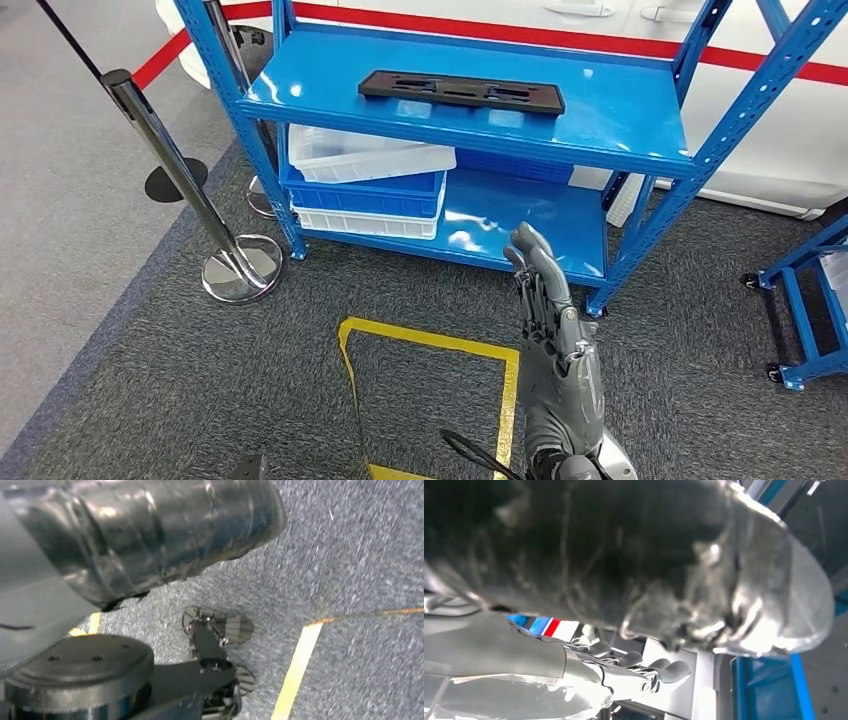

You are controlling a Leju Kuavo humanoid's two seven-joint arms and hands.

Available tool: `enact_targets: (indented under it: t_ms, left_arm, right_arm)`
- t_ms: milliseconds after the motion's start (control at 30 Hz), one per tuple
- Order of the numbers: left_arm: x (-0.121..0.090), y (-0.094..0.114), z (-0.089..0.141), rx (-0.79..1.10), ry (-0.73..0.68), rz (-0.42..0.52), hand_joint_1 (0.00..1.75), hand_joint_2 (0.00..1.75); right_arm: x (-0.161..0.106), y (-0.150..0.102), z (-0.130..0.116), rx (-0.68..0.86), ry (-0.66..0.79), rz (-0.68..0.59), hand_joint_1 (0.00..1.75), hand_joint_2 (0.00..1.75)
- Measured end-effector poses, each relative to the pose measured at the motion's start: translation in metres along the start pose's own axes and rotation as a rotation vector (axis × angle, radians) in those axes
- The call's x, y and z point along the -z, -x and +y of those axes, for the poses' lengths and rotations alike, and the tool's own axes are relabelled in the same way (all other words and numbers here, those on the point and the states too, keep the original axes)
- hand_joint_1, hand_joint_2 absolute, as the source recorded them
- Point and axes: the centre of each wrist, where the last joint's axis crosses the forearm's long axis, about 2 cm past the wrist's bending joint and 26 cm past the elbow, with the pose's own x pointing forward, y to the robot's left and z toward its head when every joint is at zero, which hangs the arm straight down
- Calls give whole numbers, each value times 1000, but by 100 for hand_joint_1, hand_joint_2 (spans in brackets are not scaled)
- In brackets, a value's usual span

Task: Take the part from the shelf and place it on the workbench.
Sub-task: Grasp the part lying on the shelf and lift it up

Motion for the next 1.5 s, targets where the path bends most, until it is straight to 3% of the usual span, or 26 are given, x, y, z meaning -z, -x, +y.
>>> enact_targets:
  t_ms: [633, 1500]
  left_arm:
    - [-9, 4, -28, 12, -24, 18, 0, 0]
    - [-11, 6, -30, -29, -64, 39, 0, 0]
  right_arm:
    - [-7, -2, -11, 23, 26, 26, 0, 0]
    - [-8, 2, -11, 95, 23, 25, 0, 0]
